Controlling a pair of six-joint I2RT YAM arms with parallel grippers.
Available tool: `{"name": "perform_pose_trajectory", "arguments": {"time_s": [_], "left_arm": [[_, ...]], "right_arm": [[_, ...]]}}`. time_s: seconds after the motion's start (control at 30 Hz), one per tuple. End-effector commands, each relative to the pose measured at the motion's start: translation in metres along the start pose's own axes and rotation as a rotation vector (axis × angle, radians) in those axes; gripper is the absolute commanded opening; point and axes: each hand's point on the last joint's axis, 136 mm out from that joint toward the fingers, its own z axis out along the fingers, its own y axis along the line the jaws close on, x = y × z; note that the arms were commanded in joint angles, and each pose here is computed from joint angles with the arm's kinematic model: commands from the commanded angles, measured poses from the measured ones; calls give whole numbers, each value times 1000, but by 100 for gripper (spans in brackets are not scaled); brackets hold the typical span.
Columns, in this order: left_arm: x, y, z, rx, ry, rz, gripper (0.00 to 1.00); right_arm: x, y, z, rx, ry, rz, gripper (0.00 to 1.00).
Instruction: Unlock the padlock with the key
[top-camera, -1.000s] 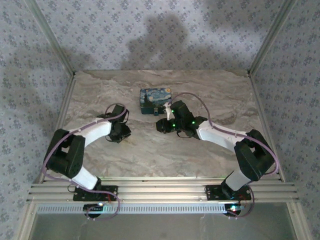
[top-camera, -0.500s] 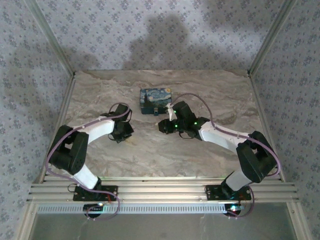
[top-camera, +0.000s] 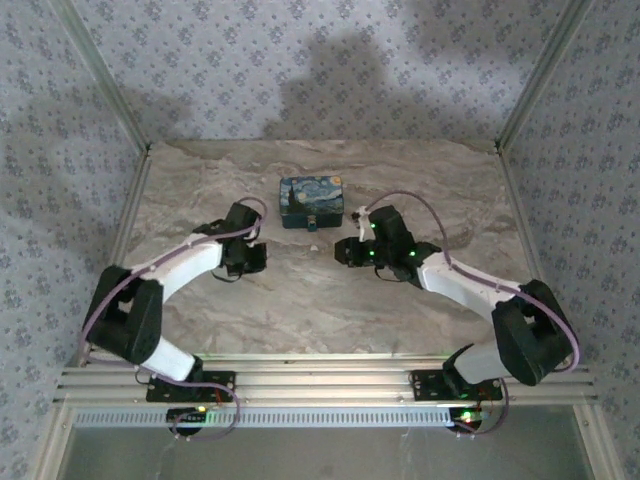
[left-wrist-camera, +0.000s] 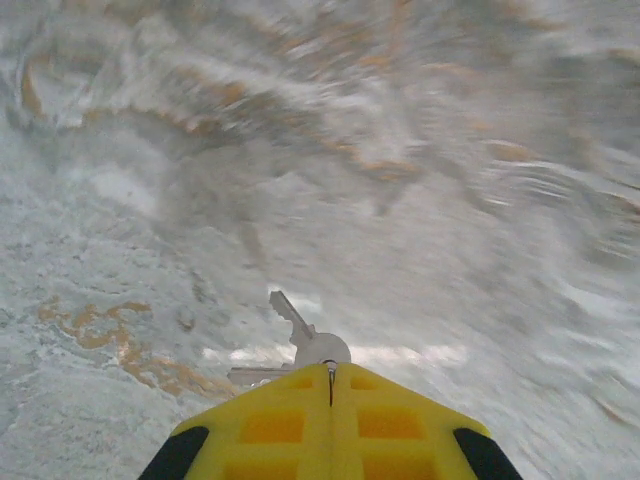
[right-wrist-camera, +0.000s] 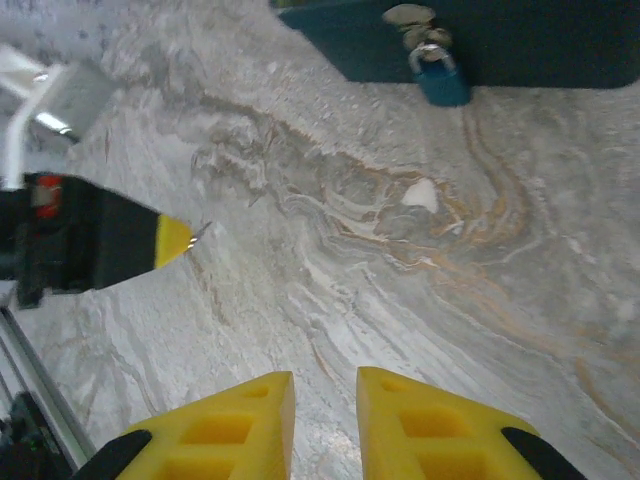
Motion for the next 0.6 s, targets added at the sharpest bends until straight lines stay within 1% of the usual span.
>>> {"name": "perform_pose_trajectory", "arguments": {"time_s": [0.0,0.1,0.2,0.33,0.43,0.57], "left_arm": [[-4,-30,-25,147,-28,177,0],[-9,-50,-39,252,-81,242,0],[-14,-70,-58,363,-158,318,0],[-16,-99,-95,521,-283,473,0],[-11,-119,-125,639,-344,588,0],[-11,-139,-159,760,-364,613,0]], "right_arm": [[-15,1,-16,-51,-67,94,24],[-25,2,-31,-66,-109,120,24],[-35,11,-48,-95,-152,112,24],[-48,28,-72,-150,-210,84,28],[-55,45,-89,-199,-233,40,29],[-61,71,-106,-292,-264,-48,29]]}}
